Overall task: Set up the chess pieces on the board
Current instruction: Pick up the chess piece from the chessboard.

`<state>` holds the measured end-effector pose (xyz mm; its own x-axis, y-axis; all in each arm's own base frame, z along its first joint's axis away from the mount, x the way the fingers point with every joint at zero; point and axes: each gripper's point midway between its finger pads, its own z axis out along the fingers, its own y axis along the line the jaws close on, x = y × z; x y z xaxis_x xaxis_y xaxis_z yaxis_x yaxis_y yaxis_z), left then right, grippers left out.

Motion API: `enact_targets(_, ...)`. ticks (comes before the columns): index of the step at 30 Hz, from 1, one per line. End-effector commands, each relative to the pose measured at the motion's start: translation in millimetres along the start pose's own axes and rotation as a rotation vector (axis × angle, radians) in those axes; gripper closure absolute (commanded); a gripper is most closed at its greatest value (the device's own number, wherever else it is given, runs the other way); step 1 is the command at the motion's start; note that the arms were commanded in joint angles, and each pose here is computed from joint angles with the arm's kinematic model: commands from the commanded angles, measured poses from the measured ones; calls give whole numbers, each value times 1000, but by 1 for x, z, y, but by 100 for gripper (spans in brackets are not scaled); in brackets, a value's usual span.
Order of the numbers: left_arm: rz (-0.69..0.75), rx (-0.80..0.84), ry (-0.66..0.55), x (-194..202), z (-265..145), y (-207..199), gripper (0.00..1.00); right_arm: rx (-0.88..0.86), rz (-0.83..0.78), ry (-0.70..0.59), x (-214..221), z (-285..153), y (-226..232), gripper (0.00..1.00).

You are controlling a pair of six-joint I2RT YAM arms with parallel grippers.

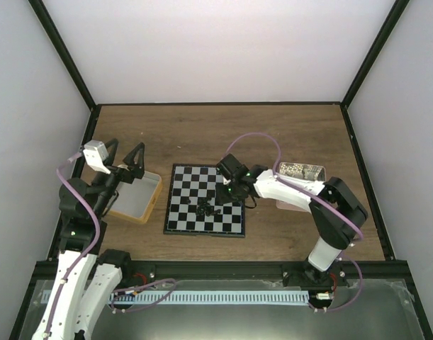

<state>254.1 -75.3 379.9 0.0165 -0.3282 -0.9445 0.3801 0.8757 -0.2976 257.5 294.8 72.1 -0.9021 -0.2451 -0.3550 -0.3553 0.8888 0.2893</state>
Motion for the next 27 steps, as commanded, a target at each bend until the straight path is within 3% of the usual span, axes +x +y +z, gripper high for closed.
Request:
enact_targets(1, 14, -4, -7, 1, 0, 2, 0, 39, -18, -39, -14, -2, 5, 63)
enact_targets(12, 10, -7, 1, 4, 1, 3, 0, 48, -24, -16, -14, 13, 4, 72)
enact_targets(17, 11, -7, 2, 4, 2, 4, 0, 53, -23, -17, -15, 18, 4, 80)
enact_targets(27, 11, -12, 5, 5, 3, 5, 0, 127, 4, -172, -44, -1, -6, 88)
